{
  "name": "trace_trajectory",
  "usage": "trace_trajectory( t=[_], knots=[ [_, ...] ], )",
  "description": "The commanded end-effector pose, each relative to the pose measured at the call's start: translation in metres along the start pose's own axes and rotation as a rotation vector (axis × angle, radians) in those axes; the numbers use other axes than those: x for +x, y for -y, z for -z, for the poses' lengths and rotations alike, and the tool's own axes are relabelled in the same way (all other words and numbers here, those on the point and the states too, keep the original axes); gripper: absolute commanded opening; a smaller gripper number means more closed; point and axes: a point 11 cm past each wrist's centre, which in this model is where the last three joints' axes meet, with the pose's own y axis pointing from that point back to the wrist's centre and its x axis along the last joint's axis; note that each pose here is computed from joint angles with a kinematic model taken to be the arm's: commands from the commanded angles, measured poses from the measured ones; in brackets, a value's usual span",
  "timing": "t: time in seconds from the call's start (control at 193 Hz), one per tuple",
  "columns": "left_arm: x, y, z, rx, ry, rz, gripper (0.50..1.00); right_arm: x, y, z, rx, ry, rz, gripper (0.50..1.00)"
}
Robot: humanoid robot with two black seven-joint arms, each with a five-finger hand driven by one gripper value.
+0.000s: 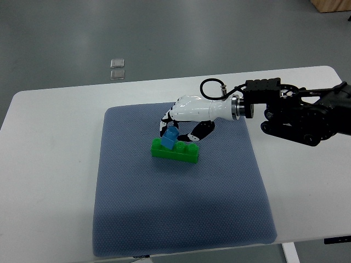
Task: Stack blue block on green block with right hand
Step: 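Carry the blue block with the right hand over the green block, then lower the blue block onto the green block's studs and press down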
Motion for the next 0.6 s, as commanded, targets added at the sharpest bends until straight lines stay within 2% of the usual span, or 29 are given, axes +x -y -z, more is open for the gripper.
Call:
trace_trajectory(
  t=[0.0, 0.596],
  knots=[
    [0.000, 0.000, 0.000, 0.001, 0.000, 0.000, 1.000, 0.000, -0.001, -0.003, -0.011, -0.003, 0.004, 0.500],
    [0.000, 0.000, 0.000, 0.000, 0.000, -0.001, 1.000, -0.016, -0.008, -0.011, -0.033, -0.027, 0.054, 0.500]
  ],
)
